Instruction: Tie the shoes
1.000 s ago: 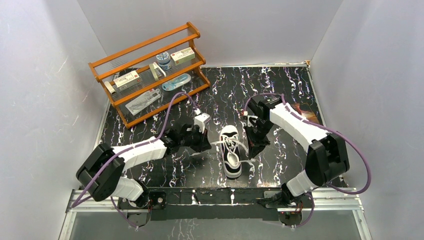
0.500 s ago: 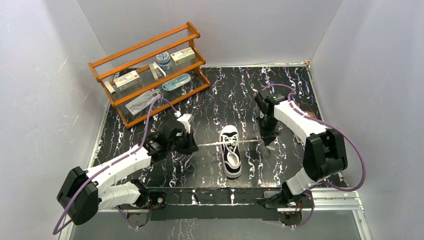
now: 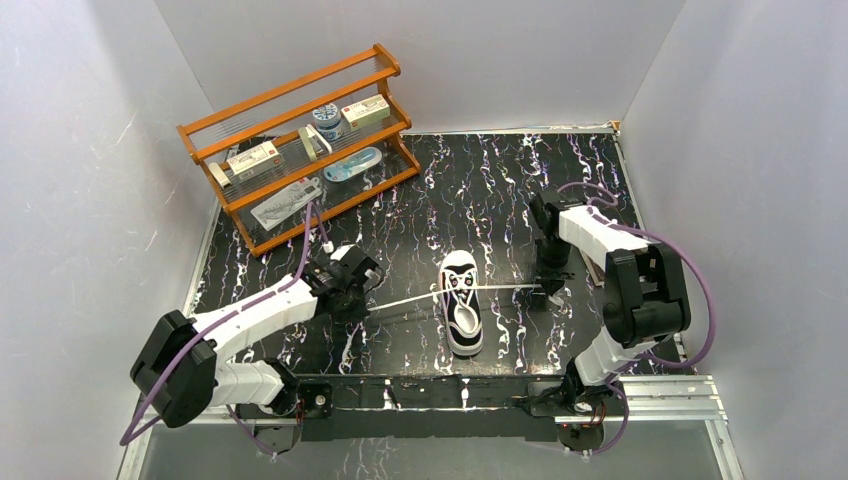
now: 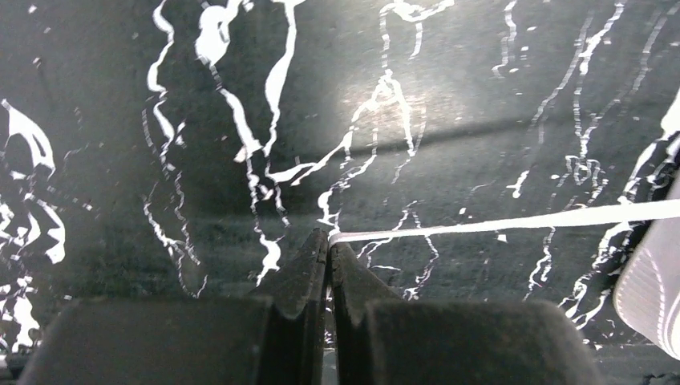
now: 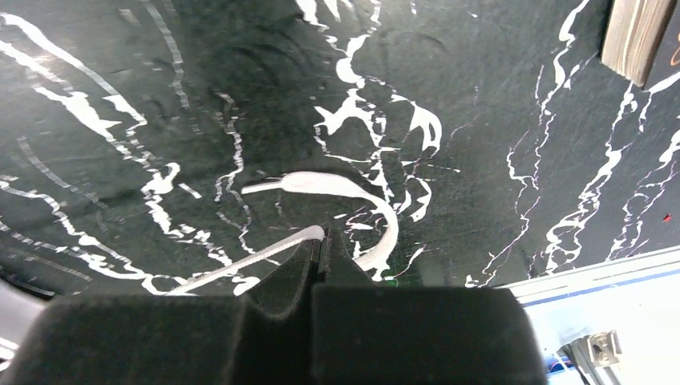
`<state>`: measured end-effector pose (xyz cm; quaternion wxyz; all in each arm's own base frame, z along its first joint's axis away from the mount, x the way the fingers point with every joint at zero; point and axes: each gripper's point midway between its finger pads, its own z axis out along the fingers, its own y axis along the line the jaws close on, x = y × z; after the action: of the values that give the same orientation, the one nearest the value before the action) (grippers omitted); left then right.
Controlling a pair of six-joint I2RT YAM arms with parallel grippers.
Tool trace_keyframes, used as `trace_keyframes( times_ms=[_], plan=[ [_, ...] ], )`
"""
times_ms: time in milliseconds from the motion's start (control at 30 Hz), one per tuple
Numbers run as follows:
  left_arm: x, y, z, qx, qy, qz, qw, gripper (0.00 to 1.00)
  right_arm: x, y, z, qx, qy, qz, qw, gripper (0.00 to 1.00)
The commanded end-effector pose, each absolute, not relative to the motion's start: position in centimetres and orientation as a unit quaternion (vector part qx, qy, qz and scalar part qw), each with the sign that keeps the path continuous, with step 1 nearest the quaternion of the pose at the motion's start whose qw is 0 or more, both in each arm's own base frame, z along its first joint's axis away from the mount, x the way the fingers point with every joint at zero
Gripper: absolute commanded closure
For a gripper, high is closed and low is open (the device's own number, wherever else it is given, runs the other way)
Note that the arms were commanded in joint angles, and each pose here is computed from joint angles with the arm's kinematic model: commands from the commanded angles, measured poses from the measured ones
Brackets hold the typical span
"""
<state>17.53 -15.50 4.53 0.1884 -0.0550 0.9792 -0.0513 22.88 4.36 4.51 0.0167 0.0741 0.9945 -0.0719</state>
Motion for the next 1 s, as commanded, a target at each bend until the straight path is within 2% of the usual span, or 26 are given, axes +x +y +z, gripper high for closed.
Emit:
trace_keyframes(
  times_ms=[0, 167, 200, 367, 433, 500, 567, 633, 667, 700, 833, 967],
  plan=[
    [16.1, -12.2, 4.6, -0.097, 0.98, 0.021, 0.175, 1.0, 22.8, 2.2, 4.2, 0.124, 0.986, -0.105, 0.043, 1.0],
    [15.9, -12.7, 4.4, -0.084, 0.98, -0.004, 0.18, 1.0, 22.5, 2.2, 3.7, 0.12, 0.987, -0.095, 0.048, 1.0],
    [15.9, -12.7, 4.1, -0.08, 0.98, -0.007, 0.181, 1.0, 23.4, 3.0, 4.4, 0.102, 0.99, -0.064, 0.072, 1.0],
    [16.5, -14.2, 4.9, -0.059, 0.978, -0.05, 0.195, 1.0, 24.4, 7.2, 6.1, 0.03, 0.995, 0.062, 0.079, 1.0],
    [16.9, -15.5, 5.8, -0.039, 0.974, -0.085, 0.206, 0.73, 24.3, 8.7, 6.7, 0.005, 0.991, 0.108, 0.076, 1.0],
    [17.4, -15.7, 6.8, -0.04, 0.969, -0.098, 0.224, 0.55, 24.2, 9.4, 7.2, -0.001, 0.988, 0.131, 0.08, 1.0],
    [18.0, -15.8, 8.1, -0.039, 0.961, -0.111, 0.251, 0.45, 24.2, 9.7, 7.5, -0.005, 0.986, 0.141, 0.086, 1.0],
    [19.1, -17.2, 10.1, -0.005, 0.944, -0.154, 0.293, 0.41, 24.1, 9.8, 7.6, -0.006, 0.986, 0.144, 0.088, 1.0],
    [19.5, -18.6, 11.3, 0.039, 0.928, -0.192, 0.318, 0.18, 24.1, 9.8, 7.7, -0.007, 0.986, 0.145, 0.086, 1.0],
    [19.9, -19.6, 12.5, 0.077, 0.909, -0.221, 0.345, 0.12, 24.0, 9.8, 7.7, -0.009, 0.986, 0.146, 0.084, 1.0],
    [20.3, -23.6, 14.7, 0.281, 0.813, -0.289, 0.42, 0.11, 23.5, 10.0, 7.8, -0.014, 0.985, 0.152, 0.078, 1.0],
    [21.4, -26.6, 11.7, 0.412, 0.747, -0.291, 0.434, 0.25, 23.2, 10.3, 8.4, -0.016, 0.983, 0.165, 0.084, 1.0]
  ],
)
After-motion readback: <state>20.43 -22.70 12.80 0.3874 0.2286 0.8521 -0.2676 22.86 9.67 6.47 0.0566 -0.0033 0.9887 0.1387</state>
